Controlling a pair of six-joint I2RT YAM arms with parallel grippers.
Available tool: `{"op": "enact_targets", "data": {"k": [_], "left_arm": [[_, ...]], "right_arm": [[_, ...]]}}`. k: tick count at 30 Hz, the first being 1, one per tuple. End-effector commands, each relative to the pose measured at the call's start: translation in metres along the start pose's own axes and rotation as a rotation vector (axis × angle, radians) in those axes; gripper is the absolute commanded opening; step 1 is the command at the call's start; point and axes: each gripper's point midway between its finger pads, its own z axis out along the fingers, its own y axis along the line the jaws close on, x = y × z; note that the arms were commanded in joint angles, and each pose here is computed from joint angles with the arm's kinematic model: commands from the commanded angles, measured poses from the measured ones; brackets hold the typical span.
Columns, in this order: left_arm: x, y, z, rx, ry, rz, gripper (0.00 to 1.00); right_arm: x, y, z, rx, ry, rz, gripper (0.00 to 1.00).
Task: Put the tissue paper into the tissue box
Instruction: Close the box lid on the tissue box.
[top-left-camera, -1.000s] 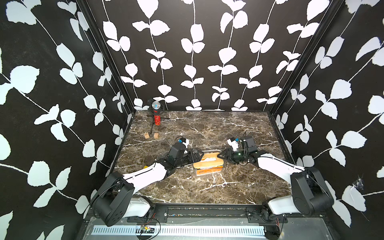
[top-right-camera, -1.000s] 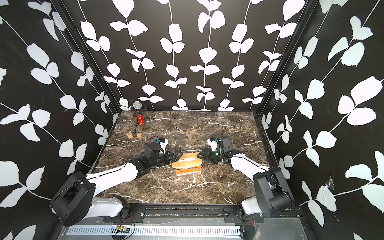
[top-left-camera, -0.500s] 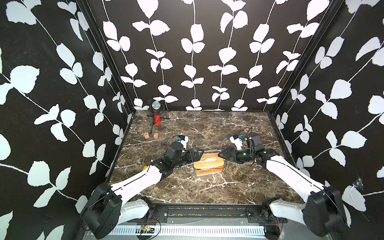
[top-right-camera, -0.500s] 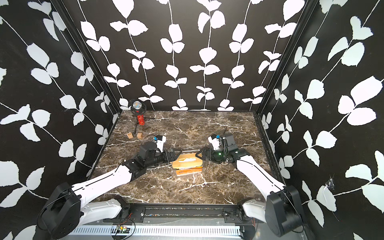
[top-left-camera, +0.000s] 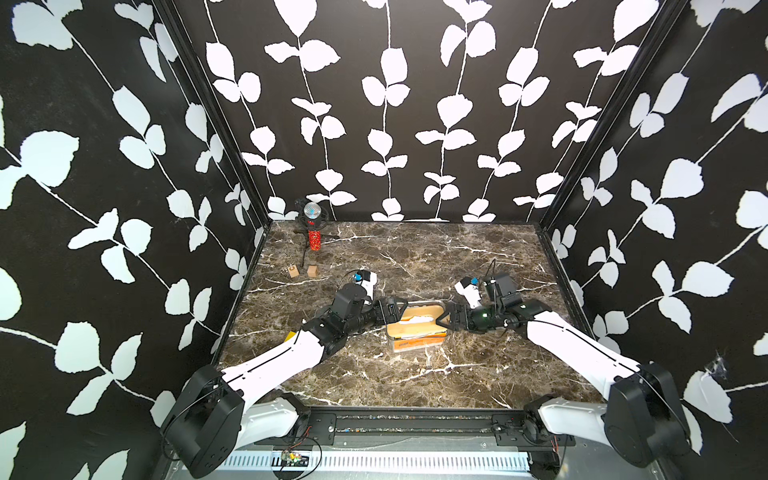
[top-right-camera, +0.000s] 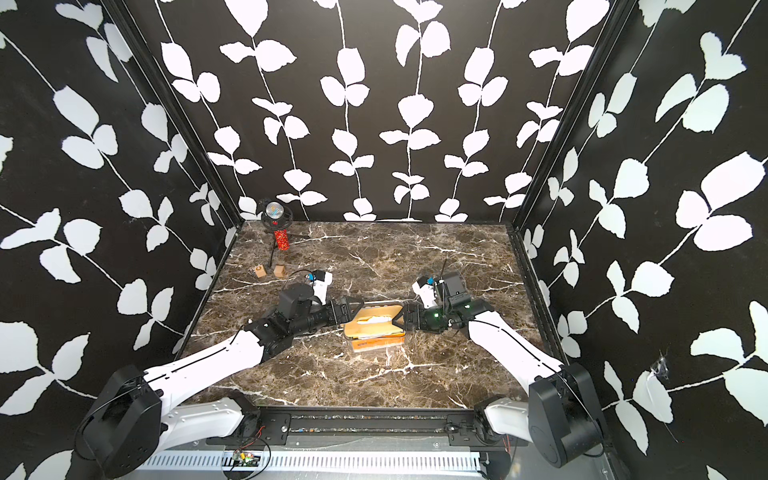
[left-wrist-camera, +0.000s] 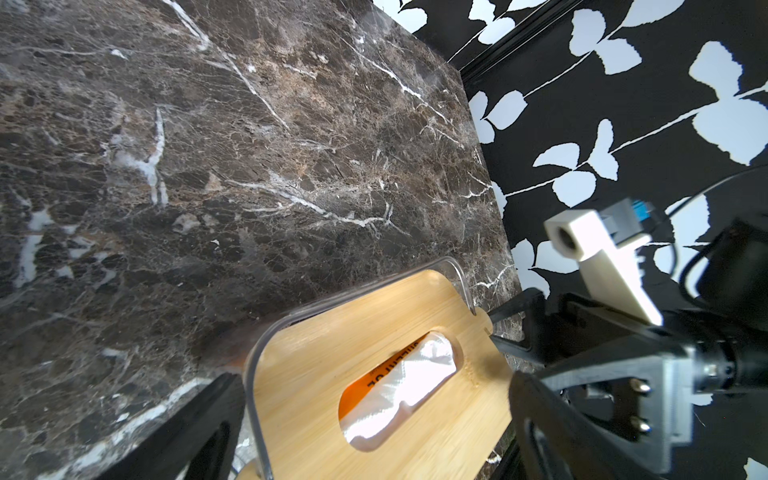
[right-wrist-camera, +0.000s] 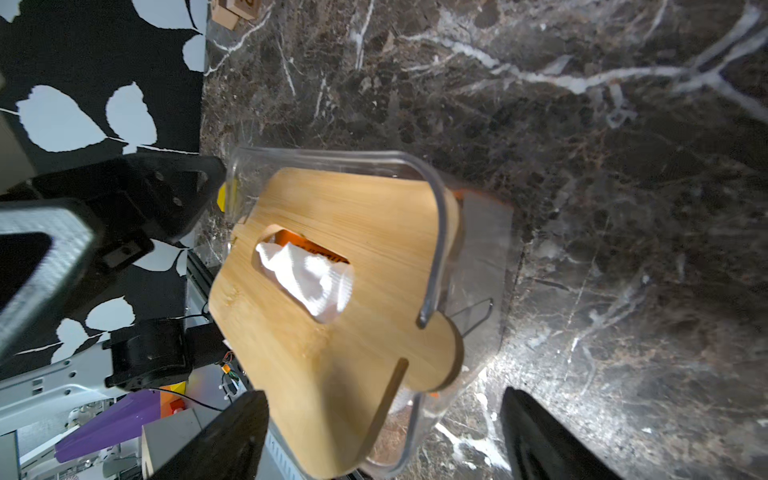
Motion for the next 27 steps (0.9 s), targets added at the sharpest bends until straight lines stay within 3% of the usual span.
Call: {"op": "enact_targets", "data": {"k": [1,6,10,16,21,27], "left_arm": [[-0.005,-0.008,-0.001,0.024,-0.015,0.012,0.99],[-0.004,-0.007,-0.001,0.020,-0.016,0.011,0.99],[-0.004,-0.006,-0.001,0.020,-0.014,0.008,0.99],[-0.003,-0.006,0.000,0.018,-0.010,0.009,0.99],[-0.005,-0.008,0.001,0.023,-0.013,0.012,0.99],[-0.013,-0.022,0.005,0.064,-0.010,0.026,0.99]], "right_arm": [[0.012,-0.019,0.009,0.053,0.016,-0.014,0.84],[0.018,-0.030,0.017,0.063,-0.011,-0.003,0.73],[0.016,-0.034,0.019,0.066,-0.034,0.006,0.71],[0.000,-0.009,0.005,0.021,-0.056,-0.006,0.81],[-0.026,0.020,-0.026,0.013,-0.162,-0.057,0.91],[-0.035,0.008,-0.023,0.094,-0.142,-0.054,0.92]]}}
